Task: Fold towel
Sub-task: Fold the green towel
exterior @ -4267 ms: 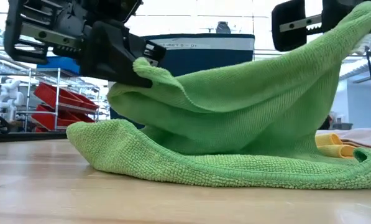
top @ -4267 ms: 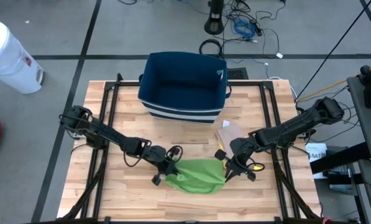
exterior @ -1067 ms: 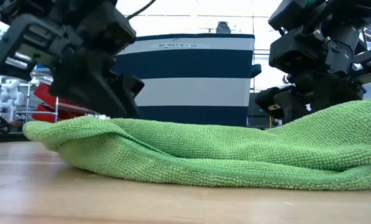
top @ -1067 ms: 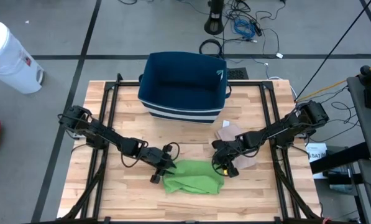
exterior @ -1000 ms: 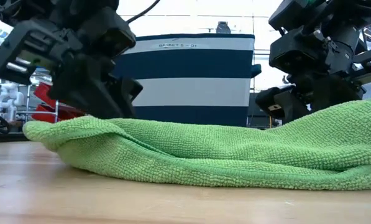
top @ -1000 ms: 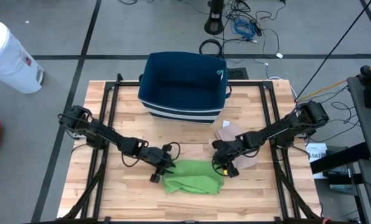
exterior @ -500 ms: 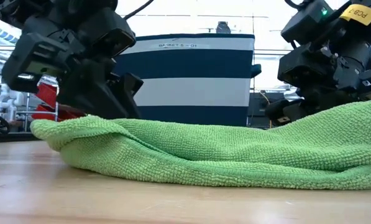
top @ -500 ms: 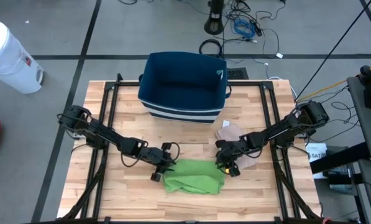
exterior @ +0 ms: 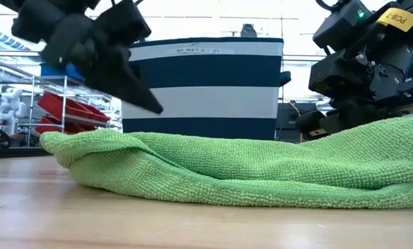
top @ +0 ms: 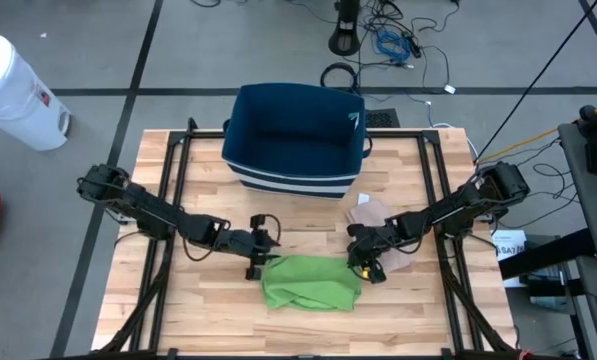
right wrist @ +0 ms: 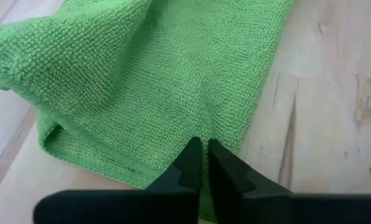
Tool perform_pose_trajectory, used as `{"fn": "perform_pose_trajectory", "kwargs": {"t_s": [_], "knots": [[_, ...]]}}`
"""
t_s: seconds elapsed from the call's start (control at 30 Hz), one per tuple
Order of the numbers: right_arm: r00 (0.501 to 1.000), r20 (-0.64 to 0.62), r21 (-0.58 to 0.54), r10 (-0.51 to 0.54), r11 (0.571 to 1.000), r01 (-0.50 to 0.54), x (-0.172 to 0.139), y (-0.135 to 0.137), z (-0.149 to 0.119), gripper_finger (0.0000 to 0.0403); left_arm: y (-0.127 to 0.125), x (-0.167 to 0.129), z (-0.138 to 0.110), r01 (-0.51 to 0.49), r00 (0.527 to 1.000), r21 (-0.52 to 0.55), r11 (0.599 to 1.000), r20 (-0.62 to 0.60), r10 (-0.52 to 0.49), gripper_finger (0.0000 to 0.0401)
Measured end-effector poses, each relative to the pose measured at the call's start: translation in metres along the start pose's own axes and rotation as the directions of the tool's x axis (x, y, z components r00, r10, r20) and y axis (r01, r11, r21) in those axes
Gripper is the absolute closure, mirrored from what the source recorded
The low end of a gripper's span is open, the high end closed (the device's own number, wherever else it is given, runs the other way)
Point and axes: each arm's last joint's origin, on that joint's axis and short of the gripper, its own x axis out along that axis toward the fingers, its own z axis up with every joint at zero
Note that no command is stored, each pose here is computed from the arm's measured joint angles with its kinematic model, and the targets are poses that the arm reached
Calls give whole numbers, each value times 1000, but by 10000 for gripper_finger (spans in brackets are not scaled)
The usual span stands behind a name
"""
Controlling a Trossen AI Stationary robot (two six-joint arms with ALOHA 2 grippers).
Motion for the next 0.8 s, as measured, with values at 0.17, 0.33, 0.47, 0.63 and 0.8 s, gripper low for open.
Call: {"fn": "perform_pose_trajectory", "kwargs": {"t_s": [0.17,0.33,0.47,0.63,0.8], "knots": [[1000,-1,0,3,1000,-3,0,0,0,378,0,-3,-2,112,991,-185,976,-50,-124,252],[1000,-1,-11,4,1000,-4,0,0,0,363,3,-2,-12,62,983,-313,948,-146,-113,252],[1000,1,-18,5,1000,-5,0,0,0,358,5,-1,-12,51,981,-424,904,-148,-125,252],[1000,1,-20,4,1000,-4,0,0,0,358,10,0,-12,63,974,-529,846,-152,-168,252],[1000,1,-23,0,1000,0,0,0,0,358,15,9,-17,34,970,-588,808,-177,-169,252]]}}
